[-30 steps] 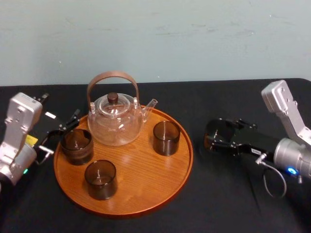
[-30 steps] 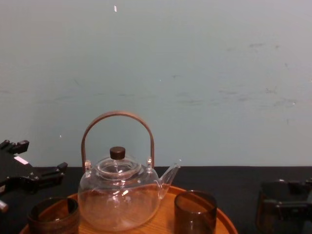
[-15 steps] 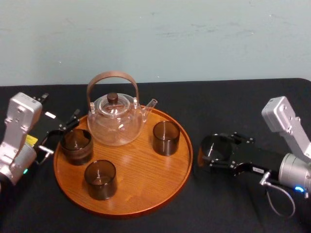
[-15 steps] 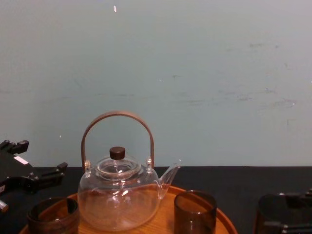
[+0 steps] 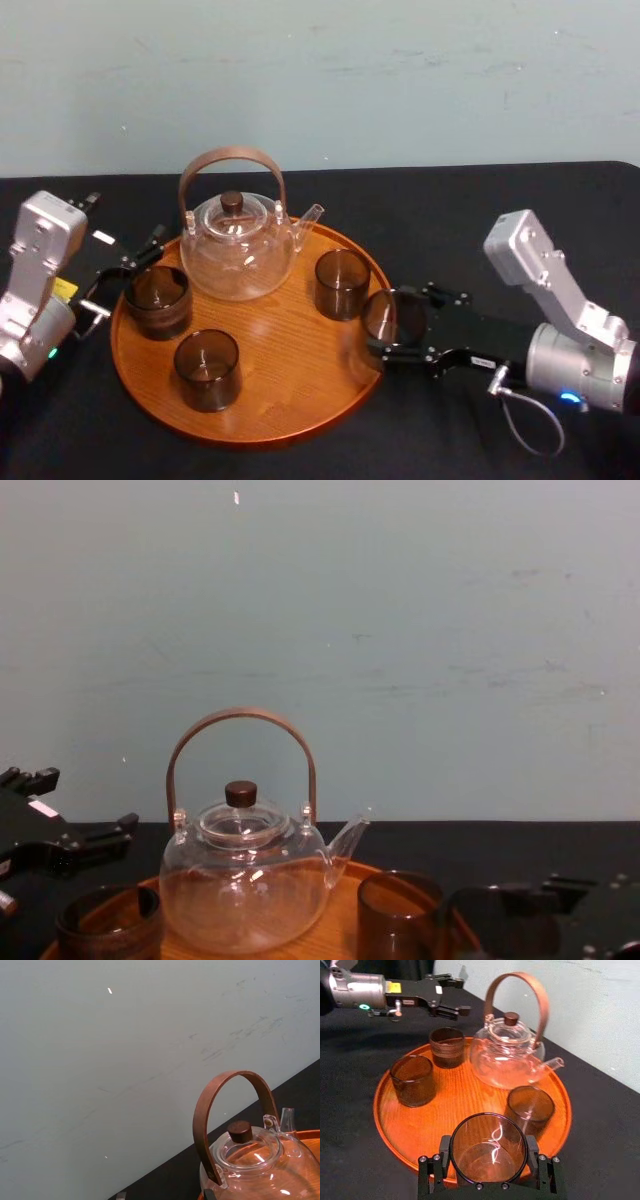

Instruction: Pick up the glass from the table and place it on the tray.

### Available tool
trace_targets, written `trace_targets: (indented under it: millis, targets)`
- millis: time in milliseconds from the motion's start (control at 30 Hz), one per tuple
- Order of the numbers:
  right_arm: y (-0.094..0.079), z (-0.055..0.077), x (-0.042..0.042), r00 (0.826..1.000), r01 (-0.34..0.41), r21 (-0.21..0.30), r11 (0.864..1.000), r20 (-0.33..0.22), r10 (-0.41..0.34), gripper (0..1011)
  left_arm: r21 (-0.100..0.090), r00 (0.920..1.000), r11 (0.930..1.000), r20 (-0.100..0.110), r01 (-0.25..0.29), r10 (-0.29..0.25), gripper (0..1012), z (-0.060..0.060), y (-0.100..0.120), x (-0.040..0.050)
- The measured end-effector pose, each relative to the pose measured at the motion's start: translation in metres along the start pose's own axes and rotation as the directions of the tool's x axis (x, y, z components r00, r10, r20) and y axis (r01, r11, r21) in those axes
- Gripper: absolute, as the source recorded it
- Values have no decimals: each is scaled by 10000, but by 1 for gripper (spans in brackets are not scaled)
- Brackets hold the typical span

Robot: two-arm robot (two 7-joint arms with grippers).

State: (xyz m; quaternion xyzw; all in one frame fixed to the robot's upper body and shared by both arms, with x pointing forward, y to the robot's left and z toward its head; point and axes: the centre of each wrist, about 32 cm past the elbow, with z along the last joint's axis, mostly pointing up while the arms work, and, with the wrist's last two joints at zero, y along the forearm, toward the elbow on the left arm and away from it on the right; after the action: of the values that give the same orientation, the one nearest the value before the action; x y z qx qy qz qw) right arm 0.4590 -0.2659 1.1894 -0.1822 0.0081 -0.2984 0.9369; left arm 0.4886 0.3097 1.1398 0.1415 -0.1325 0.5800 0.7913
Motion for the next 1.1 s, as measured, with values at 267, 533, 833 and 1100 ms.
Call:
trace_targets:
  millis: [267, 533, 833, 1100]
  targets:
    - [153, 40, -73, 9986, -516, 57, 9987, 75, 515, 902, 1, 10000, 10000, 1, 1, -1, 1001, 0, 0, 0]
    - [294, 67, -141, 9950, -987, 63, 9951, 181, 986, 902, 1, 10000, 10000, 0, 1, -1, 1001, 0, 0, 0]
    - [461, 81, -180, 9910, -1320, 82, 9912, 217, 1318, 902, 1, 10000, 10000, 0, 1, -1, 1002, 0, 0, 0]
    - [597, 75, -186, 9876, -1563, 340, 9871, 161, 1559, 902, 1, 10000, 10000, 0, 1, -1, 1002, 0, 0, 0]
